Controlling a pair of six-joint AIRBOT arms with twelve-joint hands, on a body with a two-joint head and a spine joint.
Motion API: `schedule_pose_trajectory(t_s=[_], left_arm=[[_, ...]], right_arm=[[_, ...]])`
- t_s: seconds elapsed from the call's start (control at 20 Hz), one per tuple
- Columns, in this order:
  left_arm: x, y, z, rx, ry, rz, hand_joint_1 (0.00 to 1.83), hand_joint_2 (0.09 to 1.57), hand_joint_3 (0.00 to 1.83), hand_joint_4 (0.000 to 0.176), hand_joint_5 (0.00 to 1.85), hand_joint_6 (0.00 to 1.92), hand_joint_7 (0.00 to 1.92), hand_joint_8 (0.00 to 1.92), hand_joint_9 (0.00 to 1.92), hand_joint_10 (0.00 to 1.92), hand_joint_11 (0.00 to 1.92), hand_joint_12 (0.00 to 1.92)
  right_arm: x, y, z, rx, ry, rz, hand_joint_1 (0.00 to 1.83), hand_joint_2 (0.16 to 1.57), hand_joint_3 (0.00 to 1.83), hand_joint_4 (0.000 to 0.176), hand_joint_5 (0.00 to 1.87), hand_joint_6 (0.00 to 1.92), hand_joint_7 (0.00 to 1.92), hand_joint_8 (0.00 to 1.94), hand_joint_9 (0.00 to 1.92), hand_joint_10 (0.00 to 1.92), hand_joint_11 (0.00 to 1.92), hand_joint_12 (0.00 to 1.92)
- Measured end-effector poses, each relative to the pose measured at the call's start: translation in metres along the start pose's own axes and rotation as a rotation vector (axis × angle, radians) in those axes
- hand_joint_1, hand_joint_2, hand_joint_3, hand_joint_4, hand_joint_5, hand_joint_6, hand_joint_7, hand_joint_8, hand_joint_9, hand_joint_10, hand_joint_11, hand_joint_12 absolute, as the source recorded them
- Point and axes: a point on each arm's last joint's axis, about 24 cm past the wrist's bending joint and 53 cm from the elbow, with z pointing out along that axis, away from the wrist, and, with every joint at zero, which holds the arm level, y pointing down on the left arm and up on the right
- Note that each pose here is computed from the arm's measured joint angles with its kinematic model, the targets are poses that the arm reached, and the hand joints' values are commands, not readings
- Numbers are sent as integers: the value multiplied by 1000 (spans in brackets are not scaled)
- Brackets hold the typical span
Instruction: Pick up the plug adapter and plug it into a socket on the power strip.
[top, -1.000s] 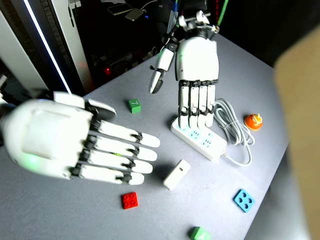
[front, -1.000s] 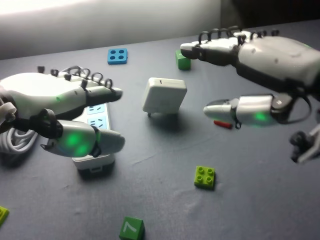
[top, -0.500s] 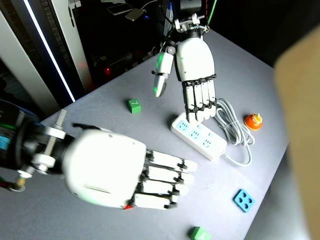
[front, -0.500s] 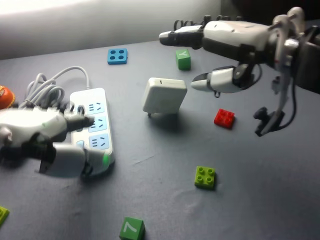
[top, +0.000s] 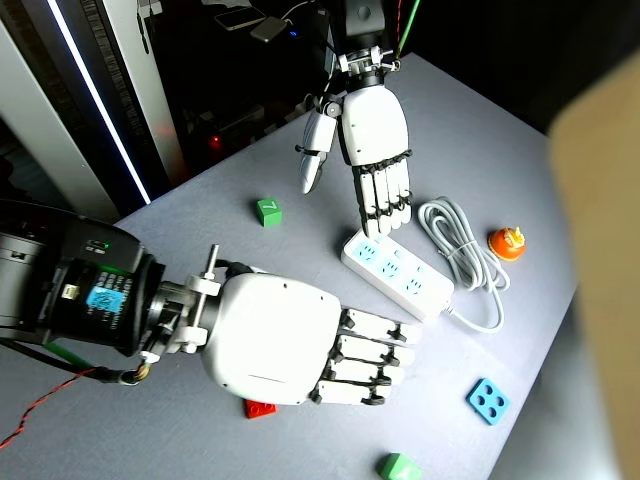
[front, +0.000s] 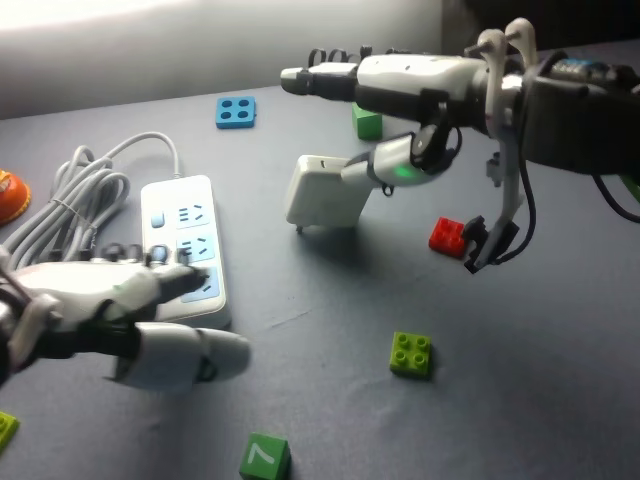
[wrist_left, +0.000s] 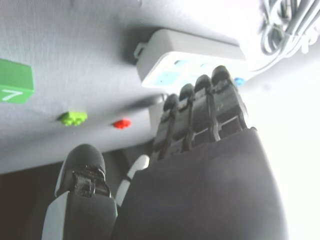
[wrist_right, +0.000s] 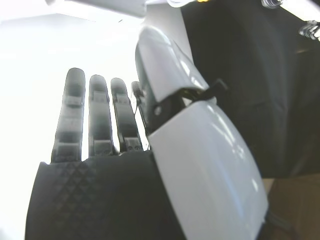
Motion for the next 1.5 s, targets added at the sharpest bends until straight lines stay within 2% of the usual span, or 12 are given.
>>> schedule_pose_trajectory(t_s=[0.05,0.15,0.3,0.6,0.7,0.85,1.1,1.2,1.25,1.35,1.4,1.5], left_arm=[[0,-4,2,10,1,-1,0,1233,0,0,0,0,0,0,0,0,0,0],[-2,-9,6,24,-4,-1,0,1235,0,0,0,0,0,0,0,0,0,0],[1,-3,10,5,-2,-17,0,1231,0,0,0,0,0,0,0,0,0,0],[8,13,10,-35,6,-41,0,1239,0,0,2,1,0,0,0,0,0,0],[9,13,11,-38,7,-41,0,1241,1,0,15,5,0,0,0,0,0,0],[10,12,12,-39,4,-40,0,1239,0,0,10,2,0,0,0,0,0,0],[10,12,13,-40,4,-38,2,1244,1,0,43,11,0,0,0,0,0,0],[12,13,13,-40,7,-31,1,1245,1,0,59,14,11,4,6,2,9,4],[12,13,13,-40,7,-30,0,1246,2,0,51,9,4,1,0,0,1,0],[12,13,13,-40,8,-31,0,1238,0,0,37,2,0,0,0,0,0,0],[12,13,13,-39,9,-31,0,1235,0,0,30,0,0,0,0,0,0,0],[12,13,13,-39,9,-31,0,1240,0,0,24,4,0,0,0,0,0,0]], right_arm=[[0,-1,2,4,3,0,1252,1270,0,0,10,4,1,0,6,1,0,260],[-1,-8,6,29,13,-1,1276,1250,0,0,10,2,0,0,23,4,0,384],[0,-21,7,76,39,-5,1302,1232,0,0,72,14,35,8,51,8,0,406],[11,-23,12,90,68,-4,1250,1235,0,0,34,1,28,1,54,5,0,345],[11,-29,14,103,68,-4,1237,1251,2,0,17,0,0,0,10,1,0,253],[8,-36,17,114,59,-6,1253,1259,1,0,51,7,24,6,28,4,0,229],[17,-40,22,121,71,-7,1297,1240,0,0,52,6,64,7,97,10,0,485],[18,-43,25,127,72,-6,1269,1229,0,0,51,2,49,0,89,2,0,447],[17,-46,27,133,70,-7,1258,1217,0,0,62,4,62,3,98,4,0,494],[14,-51,29,143,63,-8,1281,1223,0,0,93,10,95,9,121,9,0,500],[14,-53,29,147,63,-7,1275,1242,4,0,71,4,83,3,105,2,0,436],[16,-56,31,153,66,-9,1317,1219,0,0,53,2,78,2,98,3,0,474]])
